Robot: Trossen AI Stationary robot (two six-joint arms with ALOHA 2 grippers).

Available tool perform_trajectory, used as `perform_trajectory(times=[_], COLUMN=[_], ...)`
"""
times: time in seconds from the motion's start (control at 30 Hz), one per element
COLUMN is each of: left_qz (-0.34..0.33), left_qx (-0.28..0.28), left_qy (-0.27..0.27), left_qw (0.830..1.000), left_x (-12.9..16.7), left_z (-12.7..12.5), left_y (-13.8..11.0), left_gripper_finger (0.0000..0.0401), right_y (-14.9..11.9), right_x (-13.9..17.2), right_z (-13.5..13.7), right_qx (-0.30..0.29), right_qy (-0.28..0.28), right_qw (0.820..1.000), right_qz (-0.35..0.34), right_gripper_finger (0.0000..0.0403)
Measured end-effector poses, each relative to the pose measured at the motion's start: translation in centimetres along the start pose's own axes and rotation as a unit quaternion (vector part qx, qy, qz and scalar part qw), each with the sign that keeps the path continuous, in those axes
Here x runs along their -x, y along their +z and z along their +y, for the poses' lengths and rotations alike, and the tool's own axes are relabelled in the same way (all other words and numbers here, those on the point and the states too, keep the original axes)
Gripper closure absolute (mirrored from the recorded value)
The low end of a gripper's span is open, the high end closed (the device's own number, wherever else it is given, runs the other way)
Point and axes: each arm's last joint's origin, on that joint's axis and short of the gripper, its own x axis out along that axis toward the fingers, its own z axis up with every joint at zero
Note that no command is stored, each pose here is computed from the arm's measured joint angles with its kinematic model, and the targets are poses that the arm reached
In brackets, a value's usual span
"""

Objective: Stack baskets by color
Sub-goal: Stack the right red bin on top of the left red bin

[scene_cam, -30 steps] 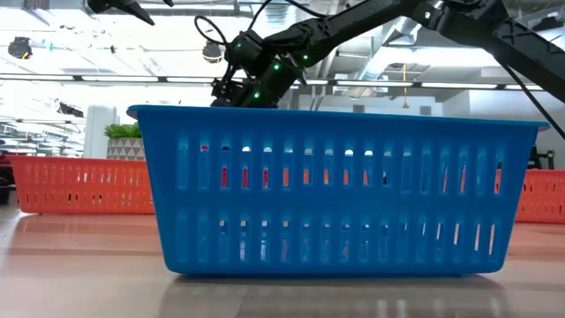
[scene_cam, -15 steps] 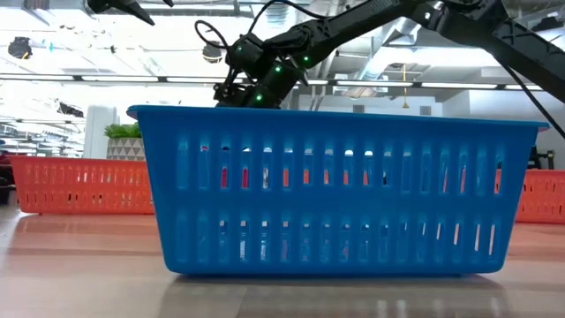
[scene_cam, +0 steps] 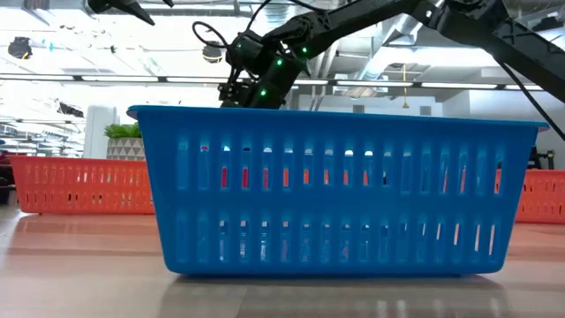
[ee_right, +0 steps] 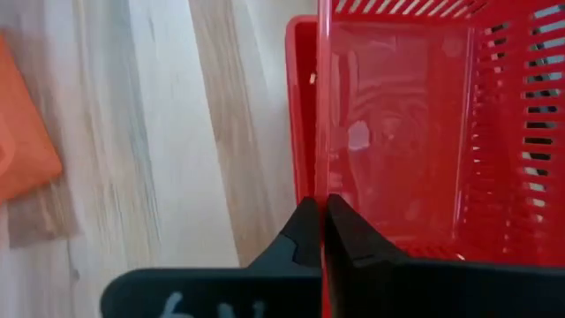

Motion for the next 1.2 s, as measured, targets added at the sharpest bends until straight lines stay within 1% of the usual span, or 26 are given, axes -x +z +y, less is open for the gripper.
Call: perform_trajectory(times=[0.2,0.33,0.4,0.5,0.6,0.67,0.77,0.87,0.93,1.03,1.1,1.2], left_qz=[0.000,0.000,0.000,0.000,0.000,0.000,0.000,0.000,0.001,-0.002,-0.006,-0.008], left_qx=[0.000,0.000,0.000,0.000,0.000,0.000,-0.004,-0.004,-0.004,-0.003,-0.003,-0.003], left_qy=[0.000,0.000,0.000,0.000,0.000,0.000,0.000,0.000,0.000,-0.002,-0.004,-0.005], left_qw=[1.000,1.000,1.000,1.000,1.000,1.000,1.000,1.000,1.000,1.000,1.000,1.000], left_x=[0.0,0.0,0.0,0.0,0.0,0.0,0.0,0.0,0.0,0.2,0.4,0.5], left_z=[0.0,0.0,0.0,0.0,0.0,0.0,0.0,0.0,0.0,0.0,0.1,0.1], left_y=[0.0,0.0,0.0,0.0,0.0,0.0,0.0,0.0,0.0,0.0,-0.1,-0.1], left_gripper_finger=[0.0138,0.0138,0.0138,0.0138,0.0138,0.0138,0.0138,0.0138,0.0138,0.0138,0.0138,0.0138], right_y=[0.1,0.2,0.0,-0.1,0.2,0.4,1.3,2.1,2.4,2.7,1.9,-0.4], right_x=[0.8,1.2,1.2,1.0,1.2,2.0,4.1,6.0,7.3,9.1,9.2,8.1], right_z=[0.1,0.1,0.1,0.2,0.0,-0.1,-0.8,-1.6,-2.2,-3.5,-4.2,-4.7], right_qx=[0.020,0.023,0.025,0.025,0.023,0.019,-0.002,-0.030,-0.051,-0.084,-0.100,-0.114], right_qy=[-0.026,-0.027,-0.026,-0.023,-0.020,-0.012,-0.015,-0.020,-0.024,-0.031,-0.035,-0.039], right_qw=[0.999,0.999,0.998,0.998,0.999,0.999,1.000,0.999,0.997,0.994,0.994,0.993], right_qz=[0.028,0.033,0.045,0.046,0.036,0.030,0.002,-0.028,-0.043,-0.059,-0.041,0.023], right_gripper_finger=[0.0396,0.0398,0.0390,0.0361,0.0316,0.0283,0.0238,0.0208,0.0200,0.0201,0.0205,0.0211])
